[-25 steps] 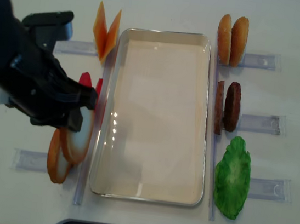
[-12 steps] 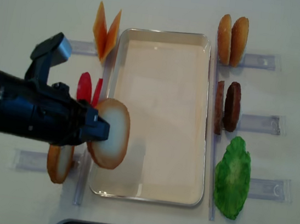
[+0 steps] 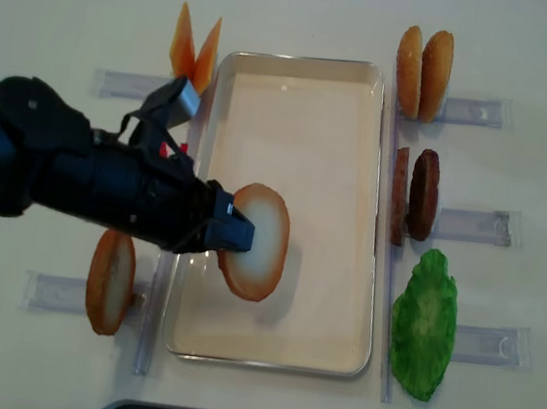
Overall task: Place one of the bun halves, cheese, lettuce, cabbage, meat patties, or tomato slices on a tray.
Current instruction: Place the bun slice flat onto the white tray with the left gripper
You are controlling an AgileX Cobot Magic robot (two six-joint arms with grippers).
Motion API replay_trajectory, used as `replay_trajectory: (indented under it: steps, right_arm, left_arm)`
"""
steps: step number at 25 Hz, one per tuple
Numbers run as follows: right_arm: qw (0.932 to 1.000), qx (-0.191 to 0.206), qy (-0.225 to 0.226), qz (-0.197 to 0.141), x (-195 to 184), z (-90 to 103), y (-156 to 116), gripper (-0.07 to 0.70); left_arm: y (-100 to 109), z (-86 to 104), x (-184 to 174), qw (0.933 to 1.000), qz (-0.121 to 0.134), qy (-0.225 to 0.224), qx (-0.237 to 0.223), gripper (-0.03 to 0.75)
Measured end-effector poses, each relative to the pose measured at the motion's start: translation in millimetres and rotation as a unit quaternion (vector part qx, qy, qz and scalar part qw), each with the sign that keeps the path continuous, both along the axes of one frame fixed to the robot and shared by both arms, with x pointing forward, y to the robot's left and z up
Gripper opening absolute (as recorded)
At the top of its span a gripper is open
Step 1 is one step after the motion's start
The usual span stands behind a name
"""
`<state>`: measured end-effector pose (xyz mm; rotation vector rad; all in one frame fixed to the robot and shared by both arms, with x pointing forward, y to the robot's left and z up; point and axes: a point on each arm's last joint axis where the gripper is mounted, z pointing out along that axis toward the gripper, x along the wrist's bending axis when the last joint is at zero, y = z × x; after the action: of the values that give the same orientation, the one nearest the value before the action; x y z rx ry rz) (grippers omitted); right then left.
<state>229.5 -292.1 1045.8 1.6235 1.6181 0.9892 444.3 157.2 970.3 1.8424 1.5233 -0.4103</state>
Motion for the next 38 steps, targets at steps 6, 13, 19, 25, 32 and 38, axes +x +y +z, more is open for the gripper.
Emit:
replay_trajectory:
  steps: [6, 13, 19, 25, 32, 38]
  right_arm:
    - [1.0, 0.0, 0.0, 0.0, 0.0, 0.0, 0.0, 0.514]
    - [1.0, 0.0, 0.0, 0.0, 0.0, 0.0, 0.0, 0.514]
    - [1.0, 0.0, 0.0, 0.0, 0.0, 0.0, 0.0, 0.514]
    - [1.0, 0.0, 0.0, 0.0, 0.0, 0.0, 0.0, 0.514]
    - [1.0, 0.0, 0.0, 0.0, 0.0, 0.0, 0.0, 0.514]
    - [1.0, 0.0, 0.0, 0.0, 0.0, 0.0, 0.0, 0.514]
  left_arm:
    - [-16.2, -25.8, 9.8, 0.9997, -0.018, 0.001, -0.015, 0.144]
    - [-25.9, -44.7, 16.6, 0.9996, -0.02, 0.014, -0.011, 0.143]
    - [-23.7, -47.6, 20.2, 1.0, -0.006, 0.003, 0.006, 0.143]
    - [-23.7, -47.6, 20.6, 0.9999, -0.007, 0.0, 0.007, 0.143]
    - [-23.9, -49.3, 21.1, 0.9999, -0.013, -0.003, 0.01, 0.143]
    - [-24.6, -53.9, 21.9, 0.9998, -0.016, 0.001, 0.012, 0.143]
